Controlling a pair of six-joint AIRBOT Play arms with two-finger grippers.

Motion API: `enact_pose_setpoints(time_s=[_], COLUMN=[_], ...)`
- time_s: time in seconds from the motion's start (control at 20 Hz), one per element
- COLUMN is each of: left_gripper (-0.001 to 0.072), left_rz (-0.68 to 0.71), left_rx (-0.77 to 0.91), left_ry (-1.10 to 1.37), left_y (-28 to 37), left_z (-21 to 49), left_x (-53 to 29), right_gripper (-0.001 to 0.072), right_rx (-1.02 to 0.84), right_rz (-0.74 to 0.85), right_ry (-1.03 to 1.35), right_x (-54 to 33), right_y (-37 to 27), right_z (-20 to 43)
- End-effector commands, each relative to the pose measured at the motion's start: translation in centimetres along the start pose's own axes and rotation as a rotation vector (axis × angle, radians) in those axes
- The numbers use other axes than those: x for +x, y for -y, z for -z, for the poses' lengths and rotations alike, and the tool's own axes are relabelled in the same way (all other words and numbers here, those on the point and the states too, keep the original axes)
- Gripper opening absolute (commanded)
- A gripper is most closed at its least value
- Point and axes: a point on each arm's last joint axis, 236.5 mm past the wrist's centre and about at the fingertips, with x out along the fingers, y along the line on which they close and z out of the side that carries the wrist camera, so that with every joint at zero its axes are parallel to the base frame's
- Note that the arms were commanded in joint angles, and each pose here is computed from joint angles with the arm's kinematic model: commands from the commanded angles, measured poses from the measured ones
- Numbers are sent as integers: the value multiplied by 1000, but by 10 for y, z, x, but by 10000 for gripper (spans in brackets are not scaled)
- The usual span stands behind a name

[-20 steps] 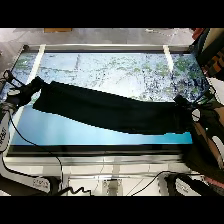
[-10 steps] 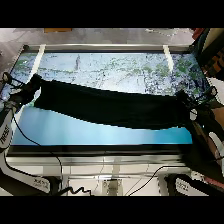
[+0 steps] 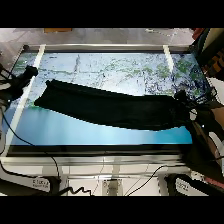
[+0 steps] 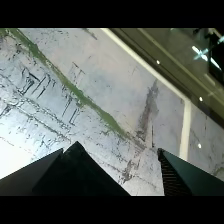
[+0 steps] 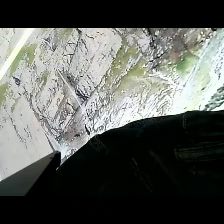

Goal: Fold the clothes and pants, and hang the long-sleeved shirts on hangers.

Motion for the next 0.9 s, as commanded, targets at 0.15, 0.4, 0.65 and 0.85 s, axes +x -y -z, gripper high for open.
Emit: enact_pose_setpoints(time_s=[0.15, 0.4, 0.65, 0.85], left_gripper=[544, 546, 625, 625], left_rz=[-172, -214, -186, -172], left_rx=[-105, -343, -427, -348], left_ry=[-500, -497, -488, -454], left_y=[-88, -113, -119, -119], left_z=[86, 147, 175, 186], left_x=[-88, -94, -64, -40], right_gripper=[626, 626, 626, 625], right_rx=[-270, -547, -629, -627], right_rz=[-29, -142, -263, -308], right_ry=[2, -75, -93, -47], right_x=[-30, -45, -60, -70], right_y=[-22, -76, -129, -156], right_z=[-4, 47, 78, 63])
